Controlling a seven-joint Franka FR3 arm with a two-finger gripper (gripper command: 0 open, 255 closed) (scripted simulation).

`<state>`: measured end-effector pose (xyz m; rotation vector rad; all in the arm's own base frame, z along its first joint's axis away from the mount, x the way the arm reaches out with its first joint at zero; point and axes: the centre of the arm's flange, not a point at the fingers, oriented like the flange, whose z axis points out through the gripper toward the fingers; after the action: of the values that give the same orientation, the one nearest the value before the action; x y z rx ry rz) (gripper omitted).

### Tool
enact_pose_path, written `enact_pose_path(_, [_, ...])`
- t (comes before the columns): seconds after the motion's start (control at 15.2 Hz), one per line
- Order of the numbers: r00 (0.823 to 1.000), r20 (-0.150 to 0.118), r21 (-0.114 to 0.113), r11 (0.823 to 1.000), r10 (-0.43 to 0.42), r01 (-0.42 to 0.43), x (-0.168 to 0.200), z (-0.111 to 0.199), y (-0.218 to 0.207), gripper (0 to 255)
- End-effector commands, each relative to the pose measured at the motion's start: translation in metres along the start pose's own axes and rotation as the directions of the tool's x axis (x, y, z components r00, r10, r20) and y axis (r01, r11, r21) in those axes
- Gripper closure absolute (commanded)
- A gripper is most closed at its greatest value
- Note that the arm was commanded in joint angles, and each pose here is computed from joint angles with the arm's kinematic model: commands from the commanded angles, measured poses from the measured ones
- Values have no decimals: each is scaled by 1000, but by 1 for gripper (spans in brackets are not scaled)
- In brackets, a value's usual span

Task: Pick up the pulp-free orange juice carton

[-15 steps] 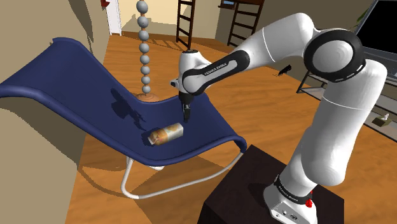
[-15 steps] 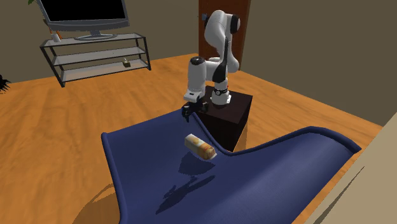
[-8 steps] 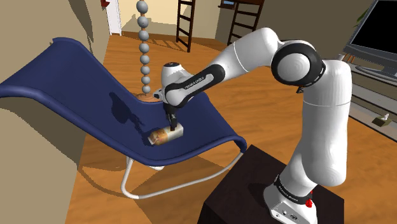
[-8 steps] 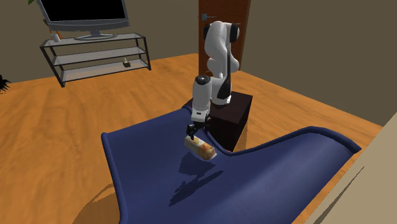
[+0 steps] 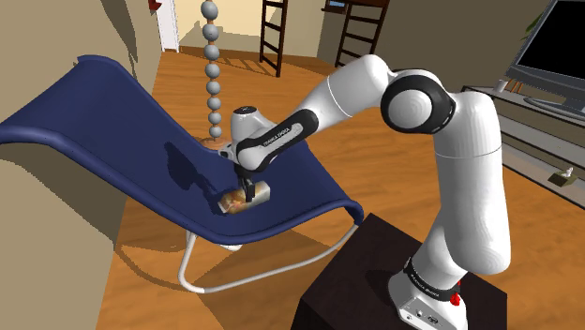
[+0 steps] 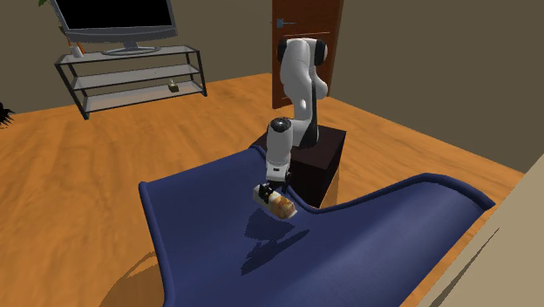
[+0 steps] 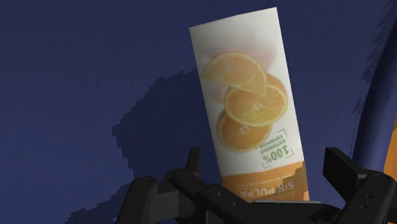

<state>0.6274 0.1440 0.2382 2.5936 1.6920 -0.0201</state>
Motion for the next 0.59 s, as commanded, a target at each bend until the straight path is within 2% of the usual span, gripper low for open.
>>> enact_pose_path(0.0, [1000,0,0,1000,0,0,0,13,1,0])
enact_pose_path(0.13, [1000,0,0,1000,0,0,0,13,1,0])
enact_pose_path(0.2, [1000,0,0,1000,0,0,0,13,1,255])
enact_pose_path(0.53, [1000,0,0,1000,0,0,-1,13,2,255])
